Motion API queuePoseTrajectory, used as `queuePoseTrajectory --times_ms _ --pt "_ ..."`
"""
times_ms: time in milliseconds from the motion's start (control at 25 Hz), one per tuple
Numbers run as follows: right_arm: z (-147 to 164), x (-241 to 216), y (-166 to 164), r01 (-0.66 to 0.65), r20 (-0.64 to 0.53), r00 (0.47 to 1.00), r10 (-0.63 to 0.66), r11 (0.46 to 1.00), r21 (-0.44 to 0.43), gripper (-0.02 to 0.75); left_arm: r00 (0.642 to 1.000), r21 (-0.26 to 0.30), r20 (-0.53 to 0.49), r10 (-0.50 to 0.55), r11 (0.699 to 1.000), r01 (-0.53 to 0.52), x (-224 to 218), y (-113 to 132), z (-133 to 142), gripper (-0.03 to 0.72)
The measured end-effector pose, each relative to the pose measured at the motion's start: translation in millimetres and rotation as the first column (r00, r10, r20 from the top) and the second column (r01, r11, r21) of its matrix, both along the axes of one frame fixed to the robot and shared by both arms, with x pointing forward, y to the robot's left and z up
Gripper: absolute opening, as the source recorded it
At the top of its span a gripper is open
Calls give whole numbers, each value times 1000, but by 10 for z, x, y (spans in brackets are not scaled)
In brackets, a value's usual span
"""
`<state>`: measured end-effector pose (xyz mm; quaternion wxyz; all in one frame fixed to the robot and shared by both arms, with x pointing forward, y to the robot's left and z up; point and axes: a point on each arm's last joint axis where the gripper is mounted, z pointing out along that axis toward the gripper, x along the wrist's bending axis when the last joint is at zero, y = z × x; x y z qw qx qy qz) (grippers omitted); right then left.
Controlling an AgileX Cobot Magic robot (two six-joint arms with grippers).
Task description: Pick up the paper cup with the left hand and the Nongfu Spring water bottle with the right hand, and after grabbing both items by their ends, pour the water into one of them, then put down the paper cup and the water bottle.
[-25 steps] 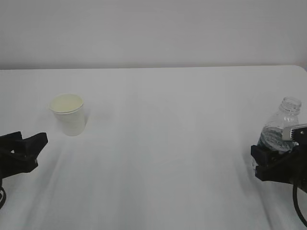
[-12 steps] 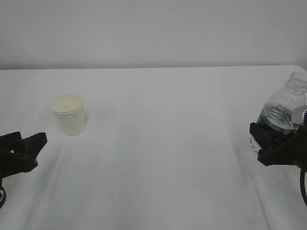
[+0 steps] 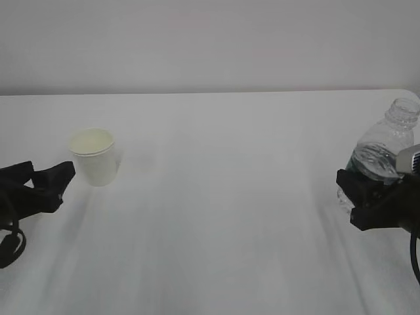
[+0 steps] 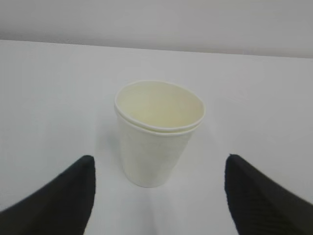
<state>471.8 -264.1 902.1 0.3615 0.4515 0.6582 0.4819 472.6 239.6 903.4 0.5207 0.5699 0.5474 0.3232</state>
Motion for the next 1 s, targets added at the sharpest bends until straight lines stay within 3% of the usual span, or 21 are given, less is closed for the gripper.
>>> queuePoseTrajectory --times_ms 160,600,840,1000 --pt "0 0 1 -1 0 1000 1 1000 0 421 1000 2 -9 0 1000 0 153 -41 -81 659" --pt "0 0 1 0 0 1000 0 1000 1 421 999 15 -48 0 1000 1 389 -105 -313 666" --pt "0 -1 2 -2 0 1000 2 1000 1 421 999 12 -35 -4 1000 5 424 -118 -295 544" --pt "0 -1 2 -2 0 1000 2 1000 1 421 999 15 -39 -14 1000 15 423 -126 -309 521"
